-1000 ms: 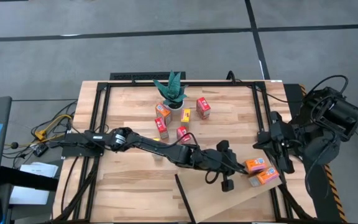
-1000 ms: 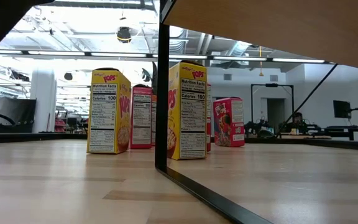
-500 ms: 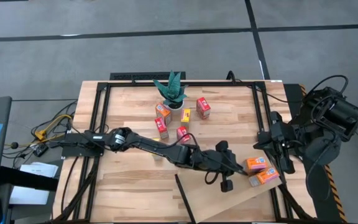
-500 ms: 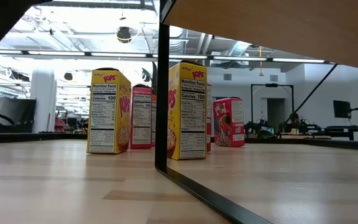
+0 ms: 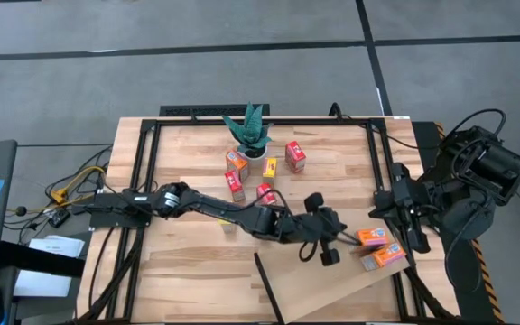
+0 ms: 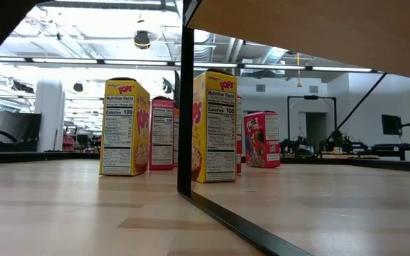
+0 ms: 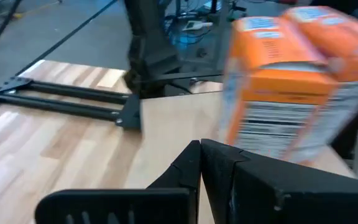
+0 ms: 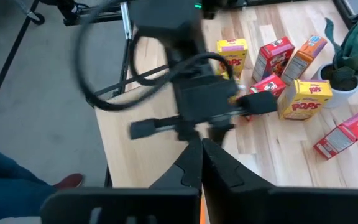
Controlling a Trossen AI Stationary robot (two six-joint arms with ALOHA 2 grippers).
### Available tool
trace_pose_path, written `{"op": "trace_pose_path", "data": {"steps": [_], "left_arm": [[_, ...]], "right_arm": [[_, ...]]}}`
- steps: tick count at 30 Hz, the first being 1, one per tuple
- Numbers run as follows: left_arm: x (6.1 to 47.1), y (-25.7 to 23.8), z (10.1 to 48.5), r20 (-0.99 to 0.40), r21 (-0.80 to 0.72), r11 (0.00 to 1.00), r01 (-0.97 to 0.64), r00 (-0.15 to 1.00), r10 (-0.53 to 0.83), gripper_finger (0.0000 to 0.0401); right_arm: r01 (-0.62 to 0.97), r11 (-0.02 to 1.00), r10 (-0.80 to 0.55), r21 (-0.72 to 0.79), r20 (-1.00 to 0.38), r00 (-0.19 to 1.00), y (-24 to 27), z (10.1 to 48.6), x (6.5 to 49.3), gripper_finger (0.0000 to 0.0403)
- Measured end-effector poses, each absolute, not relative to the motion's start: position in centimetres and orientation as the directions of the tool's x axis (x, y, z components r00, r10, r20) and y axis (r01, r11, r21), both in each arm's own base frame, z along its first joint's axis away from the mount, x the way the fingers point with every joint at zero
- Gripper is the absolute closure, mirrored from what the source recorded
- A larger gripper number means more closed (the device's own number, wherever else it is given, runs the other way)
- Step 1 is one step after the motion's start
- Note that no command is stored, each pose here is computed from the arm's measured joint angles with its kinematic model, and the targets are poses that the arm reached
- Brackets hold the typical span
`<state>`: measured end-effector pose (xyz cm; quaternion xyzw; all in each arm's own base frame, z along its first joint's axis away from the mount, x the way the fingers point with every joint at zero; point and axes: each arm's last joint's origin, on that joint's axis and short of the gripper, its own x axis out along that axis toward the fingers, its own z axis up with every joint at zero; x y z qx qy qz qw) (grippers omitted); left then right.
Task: Stack cereal on shelf
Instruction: Put the bottom orange cereal box on the shelf aligned with the other orange cereal box
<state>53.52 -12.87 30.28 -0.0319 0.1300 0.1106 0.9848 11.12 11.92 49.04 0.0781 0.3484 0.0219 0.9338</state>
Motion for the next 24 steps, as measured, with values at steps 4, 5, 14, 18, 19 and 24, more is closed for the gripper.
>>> {"op": "trace_pose_path", "data": {"steps": [4,5,14,18,19,24], "left_arm": [[53.8,-12.0,30.7,-0.228,-0.050,0.971,-0.235,0.949,0.218,0.0401],[53.8,-11.9,30.7,-0.228,-0.055,0.972,-0.229,0.950,0.211,0.0401],[54.0,-12.0,30.9,-0.209,-0.103,0.980,-0.170,0.967,0.146,0.0401],[54.5,-12.1,30.2,-0.187,-0.130,0.979,-0.156,0.974,0.130,0.0401],[54.6,-12.2,29.8,-0.199,-0.130,0.981,-0.143,0.973,0.116,0.0401],[55.0,-12.5,29.0,-0.194,-0.161,0.980,-0.119,0.977,0.087,0.0401]], "right_arm": [[0.014,0.987,0.096,0.162,-0.647,0.756,11.9,49.0,11.1,0.0371],[0.014,0.987,0.095,0.162,-0.647,0.756,11.9,49.0,11.1,0.0372],[0.006,0.988,0.095,0.152,-0.648,0.756,11.9,49.0,11.1,0.0386],[0.006,0.988,0.096,0.152,-0.648,0.756,11.9,49.0,11.1,0.0377],[0.006,0.988,0.095,0.152,-0.648,0.756,11.9,49.0,11.1,0.0373],[0.006,0.988,0.097,0.154,-0.648,0.755,11.9,49.0,11.1,0.0370]]}}
